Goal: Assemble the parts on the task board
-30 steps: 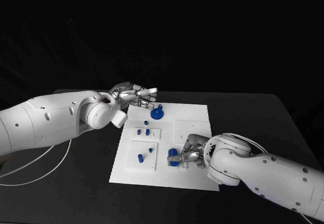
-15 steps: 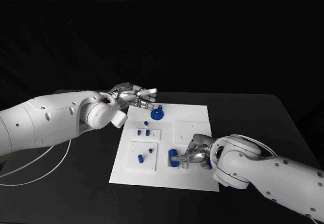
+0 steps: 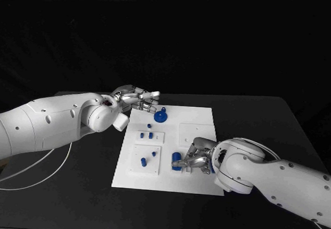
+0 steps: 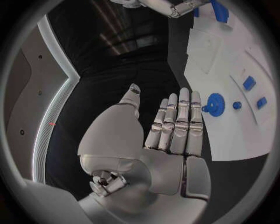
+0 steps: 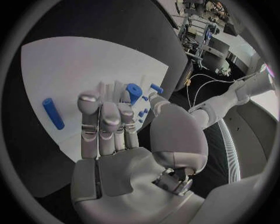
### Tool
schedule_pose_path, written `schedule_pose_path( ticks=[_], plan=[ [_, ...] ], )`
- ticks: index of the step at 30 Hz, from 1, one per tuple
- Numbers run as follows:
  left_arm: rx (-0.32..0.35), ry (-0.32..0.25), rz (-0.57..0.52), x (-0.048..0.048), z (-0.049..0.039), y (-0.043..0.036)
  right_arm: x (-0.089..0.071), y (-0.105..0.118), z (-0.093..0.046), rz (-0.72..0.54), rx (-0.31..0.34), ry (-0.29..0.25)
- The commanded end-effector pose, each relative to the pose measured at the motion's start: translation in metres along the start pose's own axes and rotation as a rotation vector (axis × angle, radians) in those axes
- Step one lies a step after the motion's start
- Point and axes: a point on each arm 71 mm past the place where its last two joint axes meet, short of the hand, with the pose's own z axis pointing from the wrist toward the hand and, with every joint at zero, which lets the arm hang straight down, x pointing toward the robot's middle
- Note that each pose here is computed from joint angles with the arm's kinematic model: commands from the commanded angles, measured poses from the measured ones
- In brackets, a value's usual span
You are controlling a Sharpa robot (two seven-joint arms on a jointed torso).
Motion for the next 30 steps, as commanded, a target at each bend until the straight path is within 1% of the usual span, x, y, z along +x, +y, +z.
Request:
schedule_pose_path(
  ticks=[1, 4, 7, 12, 17, 30],
  plan=[
    [-0.003, 0.013, 0.005, 0.0019, 0.0006, -0.0008, 0.003, 0.004, 0.000, 0.002, -0.023, 0.028],
    [-0.005, 0.014, 0.006, 0.0019, 0.0008, -0.0006, 0.004, 0.006, 0.001, 0.002, -0.029, 0.026],
    [-0.006, 0.015, 0.006, 0.0020, 0.0009, -0.0005, 0.002, 0.007, 0.001, -0.008, -0.032, 0.009],
    [-0.010, 0.013, 0.006, 0.0013, 0.0005, -0.0001, -0.002, 0.000, 0.002, -0.047, 0.010, -0.035],
    [-0.013, 0.012, 0.007, 0.0009, 0.0003, 0.0001, -0.003, -0.004, 0.003, -0.069, 0.031, -0.034],
    [-0.015, 0.014, 0.007, 0.0010, 0.0003, 0.0003, -0.004, -0.004, 0.005, -0.068, 0.035, -0.047]
  ],
)
